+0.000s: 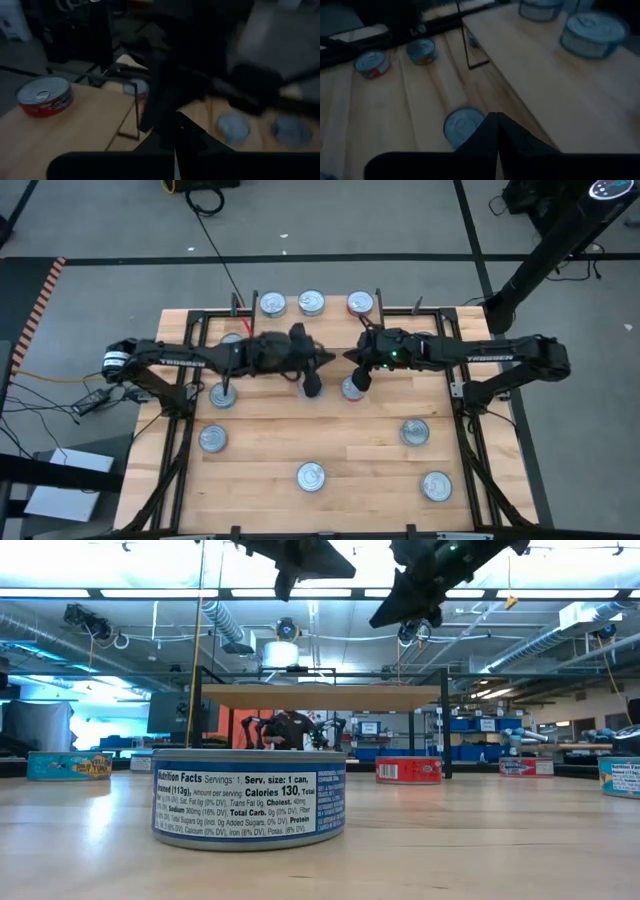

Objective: Stack canned seafood by type on shelf
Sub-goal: Put the red tuna can on the shelf

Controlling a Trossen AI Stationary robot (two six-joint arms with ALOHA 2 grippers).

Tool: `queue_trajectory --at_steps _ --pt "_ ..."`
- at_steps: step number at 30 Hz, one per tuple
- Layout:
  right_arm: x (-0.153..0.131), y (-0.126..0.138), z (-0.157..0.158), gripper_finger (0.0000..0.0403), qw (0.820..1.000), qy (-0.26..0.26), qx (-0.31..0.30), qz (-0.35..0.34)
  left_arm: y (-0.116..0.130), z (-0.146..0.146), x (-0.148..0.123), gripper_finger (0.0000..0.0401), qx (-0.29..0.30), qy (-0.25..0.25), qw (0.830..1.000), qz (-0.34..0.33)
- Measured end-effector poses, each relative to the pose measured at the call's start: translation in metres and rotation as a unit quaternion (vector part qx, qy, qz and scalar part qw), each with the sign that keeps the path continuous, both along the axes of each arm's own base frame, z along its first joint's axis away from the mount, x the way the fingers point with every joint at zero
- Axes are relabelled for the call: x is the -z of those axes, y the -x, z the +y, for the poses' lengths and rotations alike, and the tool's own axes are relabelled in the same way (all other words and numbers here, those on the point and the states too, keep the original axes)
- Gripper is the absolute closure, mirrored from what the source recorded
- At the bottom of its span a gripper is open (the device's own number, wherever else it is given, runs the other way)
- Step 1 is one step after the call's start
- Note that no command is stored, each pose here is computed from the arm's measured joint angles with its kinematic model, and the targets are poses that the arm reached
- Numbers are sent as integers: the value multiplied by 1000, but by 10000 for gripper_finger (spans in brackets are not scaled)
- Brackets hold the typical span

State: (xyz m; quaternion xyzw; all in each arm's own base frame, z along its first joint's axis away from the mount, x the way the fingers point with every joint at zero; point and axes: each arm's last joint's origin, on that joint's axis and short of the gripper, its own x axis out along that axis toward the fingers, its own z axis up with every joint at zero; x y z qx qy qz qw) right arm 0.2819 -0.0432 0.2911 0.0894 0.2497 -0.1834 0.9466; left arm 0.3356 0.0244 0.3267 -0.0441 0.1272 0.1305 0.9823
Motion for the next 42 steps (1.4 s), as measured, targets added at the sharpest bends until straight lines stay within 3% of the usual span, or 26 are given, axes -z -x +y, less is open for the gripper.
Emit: queue_trajectory --at_steps 3,7,9,14,18,21,26,31,42 --pt "5 -6 0 394 1000 -4 -29 -1 2 -9 7 401 18 -17 999 40" --pt "6 -9 2 397 999 -13 -47 -9 14 -7 8 401 74 41 993 84" --pt "6 -10 3 397 999 -23 -41 -16 18 -3 8 401 82 47 991 98" --pt "12 -16 9 397 998 -47 -19 -22 22 14 13 401 78 24 988 129" --pt "24 -36 20 397 996 -6 -89 -27 20 24 20 401 87 -21 985 145" --pt "39 -53 23 397 993 7 -108 -39 19 28 24 400 109 -67 979 160" --pt "59 -68 22 396 988 -20 -146 -36 26 24 27 400 139 -47 971 187" --pt "57 -63 22 396 981 -65 -181 -29 27 14 27 400 133 -17 972 193" --pt "48 -20 -3 396 968 -44 -225 98 24 -9 27 400 141 -8 972 186"
